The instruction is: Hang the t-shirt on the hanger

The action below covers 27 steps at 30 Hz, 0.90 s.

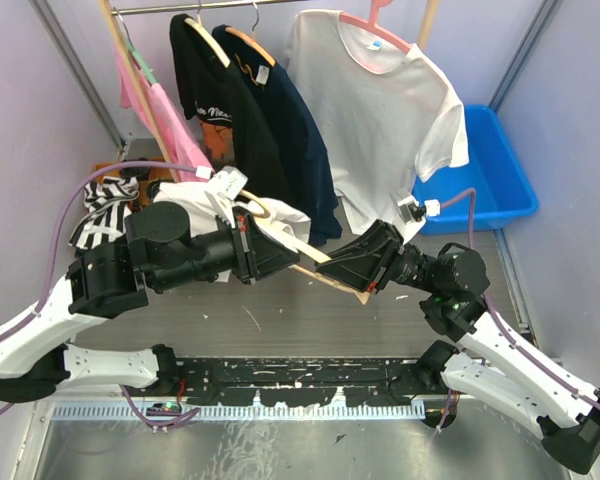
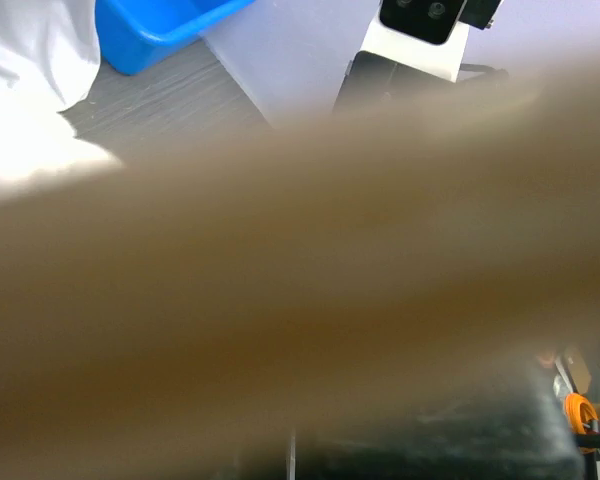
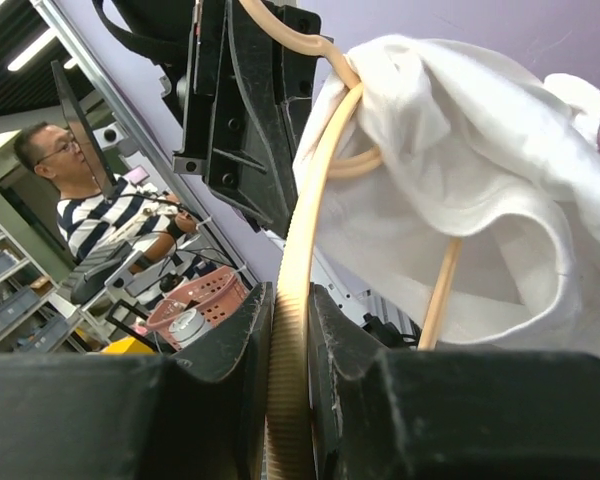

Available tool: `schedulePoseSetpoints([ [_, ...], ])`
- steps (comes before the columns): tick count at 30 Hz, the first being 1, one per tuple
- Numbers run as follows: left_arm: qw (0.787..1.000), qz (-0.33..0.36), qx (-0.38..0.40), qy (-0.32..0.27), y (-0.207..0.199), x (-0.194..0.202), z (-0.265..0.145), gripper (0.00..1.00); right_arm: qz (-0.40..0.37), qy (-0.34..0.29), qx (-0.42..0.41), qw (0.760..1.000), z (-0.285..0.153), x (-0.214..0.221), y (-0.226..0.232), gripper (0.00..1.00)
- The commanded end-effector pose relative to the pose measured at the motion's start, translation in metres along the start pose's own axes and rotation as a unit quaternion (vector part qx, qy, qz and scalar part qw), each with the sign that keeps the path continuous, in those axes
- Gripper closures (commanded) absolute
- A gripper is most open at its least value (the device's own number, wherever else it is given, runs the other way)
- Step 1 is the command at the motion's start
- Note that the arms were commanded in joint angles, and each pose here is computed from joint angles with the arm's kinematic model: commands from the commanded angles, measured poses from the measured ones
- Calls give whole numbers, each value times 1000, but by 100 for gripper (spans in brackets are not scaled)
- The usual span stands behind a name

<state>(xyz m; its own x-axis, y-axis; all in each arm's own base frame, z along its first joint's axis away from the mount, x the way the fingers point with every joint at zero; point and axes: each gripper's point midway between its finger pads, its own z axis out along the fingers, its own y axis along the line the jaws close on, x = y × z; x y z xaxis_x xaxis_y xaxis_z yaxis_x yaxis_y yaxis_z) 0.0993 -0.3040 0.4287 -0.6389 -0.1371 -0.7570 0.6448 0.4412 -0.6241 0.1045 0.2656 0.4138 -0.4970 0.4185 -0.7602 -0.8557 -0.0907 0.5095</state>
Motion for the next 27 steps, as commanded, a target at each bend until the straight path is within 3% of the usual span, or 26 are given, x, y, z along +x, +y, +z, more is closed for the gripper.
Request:
schedulePoseSetpoints([
  [1,999,15,26,42,-13,25,10,98,-31,-70,-13,997,4,-27,4,99],
  [6,998,32,-35,31,18,29,2,85,-13,-82,-50,995,-8,-15,11,99],
  [10,998,44,-41,28,21,24,-8,67,8,-88,-69,994,-14,-5,9,99],
  [13,997,53,-37,29,18,20,-17,59,18,-90,-75,993,-19,2,5,99],
  [19,996,76,-39,32,18,13,-36,57,29,-93,-81,992,-24,12,0,99],
  [27,976,118,-178,-39,76,-17,-81,55,34,-92,-88,991,-26,15,0,99],
])
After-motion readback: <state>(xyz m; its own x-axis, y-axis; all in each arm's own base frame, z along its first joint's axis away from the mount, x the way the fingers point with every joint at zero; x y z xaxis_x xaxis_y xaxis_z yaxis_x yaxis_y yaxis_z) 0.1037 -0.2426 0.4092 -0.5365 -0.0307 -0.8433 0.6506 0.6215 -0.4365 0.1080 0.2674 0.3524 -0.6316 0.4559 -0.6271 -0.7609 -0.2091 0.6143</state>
